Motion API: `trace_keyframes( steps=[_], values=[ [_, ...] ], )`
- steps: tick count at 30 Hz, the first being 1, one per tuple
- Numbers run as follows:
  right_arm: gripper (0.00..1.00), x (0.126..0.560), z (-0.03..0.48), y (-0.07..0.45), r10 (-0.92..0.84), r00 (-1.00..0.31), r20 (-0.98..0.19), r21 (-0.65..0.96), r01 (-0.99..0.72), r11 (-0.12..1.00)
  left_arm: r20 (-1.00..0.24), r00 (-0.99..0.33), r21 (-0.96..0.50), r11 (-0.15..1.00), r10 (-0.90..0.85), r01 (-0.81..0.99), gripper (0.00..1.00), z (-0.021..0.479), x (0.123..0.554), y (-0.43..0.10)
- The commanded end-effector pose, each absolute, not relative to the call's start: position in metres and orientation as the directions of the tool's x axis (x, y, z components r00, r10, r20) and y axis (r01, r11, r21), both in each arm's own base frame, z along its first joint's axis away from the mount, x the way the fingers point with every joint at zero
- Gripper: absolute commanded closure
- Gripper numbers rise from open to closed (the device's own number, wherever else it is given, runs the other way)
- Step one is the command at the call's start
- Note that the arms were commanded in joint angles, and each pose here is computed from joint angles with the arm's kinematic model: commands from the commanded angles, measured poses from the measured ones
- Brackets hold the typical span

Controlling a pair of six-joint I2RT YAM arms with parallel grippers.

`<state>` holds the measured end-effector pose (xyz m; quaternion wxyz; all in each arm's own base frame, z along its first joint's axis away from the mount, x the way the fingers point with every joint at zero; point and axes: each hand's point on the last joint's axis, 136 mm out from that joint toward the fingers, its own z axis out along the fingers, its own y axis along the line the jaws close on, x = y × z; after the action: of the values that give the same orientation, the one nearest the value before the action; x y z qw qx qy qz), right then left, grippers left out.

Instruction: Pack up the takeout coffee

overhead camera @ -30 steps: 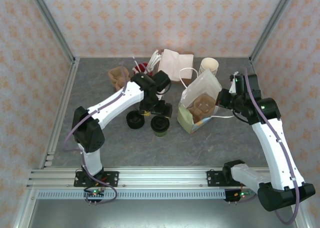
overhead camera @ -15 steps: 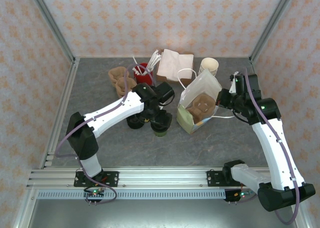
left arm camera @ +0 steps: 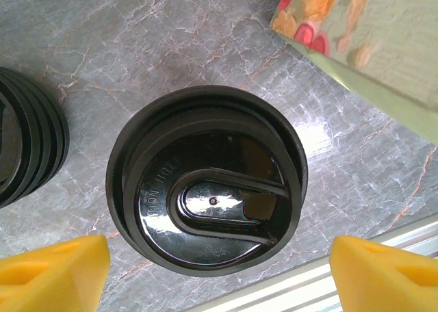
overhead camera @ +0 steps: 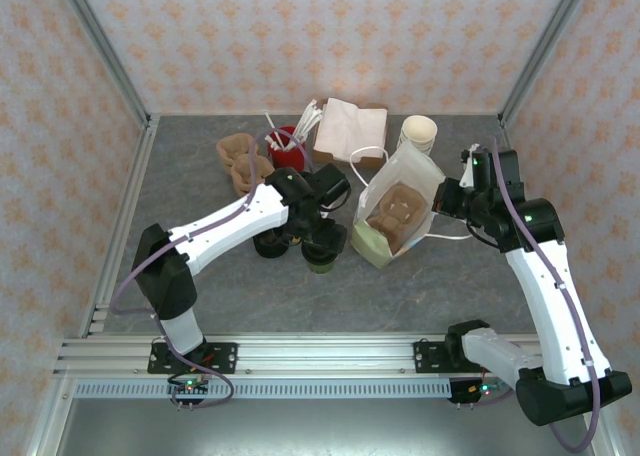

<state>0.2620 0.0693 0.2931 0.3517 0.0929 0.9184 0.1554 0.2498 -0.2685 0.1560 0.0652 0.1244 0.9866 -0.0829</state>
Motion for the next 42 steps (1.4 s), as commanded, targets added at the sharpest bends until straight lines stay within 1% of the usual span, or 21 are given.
trace_keyframes(
  steps=[1,25,33,38,42],
  values=[
    [1.00,0.262,0.301,0.067,0.295,-0.716,-0.633,0.362,0.064,0.930,-0.154,-0.952,-0.112,0.953,0.263,0.282,0.16,0.147,0.251,-0.267],
    [1.00,0.261,0.296,0.066,0.291,-0.722,-0.628,0.354,0.068,0.933,-0.117,-0.952,-0.064,0.954,0.284,0.293,0.17,0.124,0.251,-0.267],
    [1.00,0.262,0.295,0.067,0.289,-0.724,-0.626,0.353,0.068,0.933,-0.132,-0.952,-0.016,0.960,0.277,0.281,0.14,0.125,0.258,-0.263],
    [1.00,0.263,0.295,0.067,0.282,-0.725,-0.629,0.349,0.061,0.935,-0.131,-0.951,-0.022,0.958,0.280,0.285,0.14,0.122,0.256,-0.264],
    [1.00,0.263,0.295,0.067,0.278,-0.726,-0.629,0.346,0.060,0.937,-0.118,-0.950,-0.021,0.956,0.287,0.292,0.17,0.118,0.251,-0.264]
  ],
)
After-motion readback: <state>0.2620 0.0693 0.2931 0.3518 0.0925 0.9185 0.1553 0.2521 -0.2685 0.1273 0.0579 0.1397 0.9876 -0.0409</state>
